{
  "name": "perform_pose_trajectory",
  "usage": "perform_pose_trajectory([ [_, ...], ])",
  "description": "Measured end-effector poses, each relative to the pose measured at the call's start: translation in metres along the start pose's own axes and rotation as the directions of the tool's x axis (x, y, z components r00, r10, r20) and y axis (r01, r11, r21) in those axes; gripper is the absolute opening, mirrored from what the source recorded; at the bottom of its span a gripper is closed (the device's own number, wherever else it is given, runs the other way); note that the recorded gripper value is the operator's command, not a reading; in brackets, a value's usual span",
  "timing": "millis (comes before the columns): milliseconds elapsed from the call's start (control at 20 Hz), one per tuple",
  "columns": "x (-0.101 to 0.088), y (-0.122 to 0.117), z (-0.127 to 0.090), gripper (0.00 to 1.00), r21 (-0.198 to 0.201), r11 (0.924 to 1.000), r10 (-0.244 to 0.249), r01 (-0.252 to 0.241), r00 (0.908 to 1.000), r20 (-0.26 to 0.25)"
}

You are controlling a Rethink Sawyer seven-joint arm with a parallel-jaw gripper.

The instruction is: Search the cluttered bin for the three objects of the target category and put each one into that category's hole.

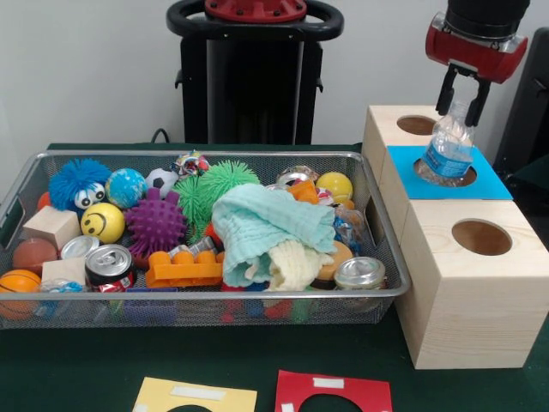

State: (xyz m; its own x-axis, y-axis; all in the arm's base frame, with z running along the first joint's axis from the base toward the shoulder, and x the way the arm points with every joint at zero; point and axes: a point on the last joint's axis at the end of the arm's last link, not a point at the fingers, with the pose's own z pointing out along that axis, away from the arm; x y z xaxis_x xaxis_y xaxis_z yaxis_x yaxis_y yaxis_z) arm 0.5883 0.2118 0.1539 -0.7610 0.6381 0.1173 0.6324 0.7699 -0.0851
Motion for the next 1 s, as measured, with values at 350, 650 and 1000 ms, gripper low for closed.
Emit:
perform_pose_trajectory([
  [350, -0.003, 0.001, 0.008, 0.00, -0.001, 1.0000, 0.004, -0.004, 0.9999, 0.010],
  [650, -0.007, 0.001, 0.019, 0.00, -0.011, 0.9999, 0.013, -0.012, 0.9992, 0.039],
  [1000, -0.008, -0.002, 0.025, 0.00, -0.013, 0.9998, 0.016, -0.016, 0.9984, 0.054],
])
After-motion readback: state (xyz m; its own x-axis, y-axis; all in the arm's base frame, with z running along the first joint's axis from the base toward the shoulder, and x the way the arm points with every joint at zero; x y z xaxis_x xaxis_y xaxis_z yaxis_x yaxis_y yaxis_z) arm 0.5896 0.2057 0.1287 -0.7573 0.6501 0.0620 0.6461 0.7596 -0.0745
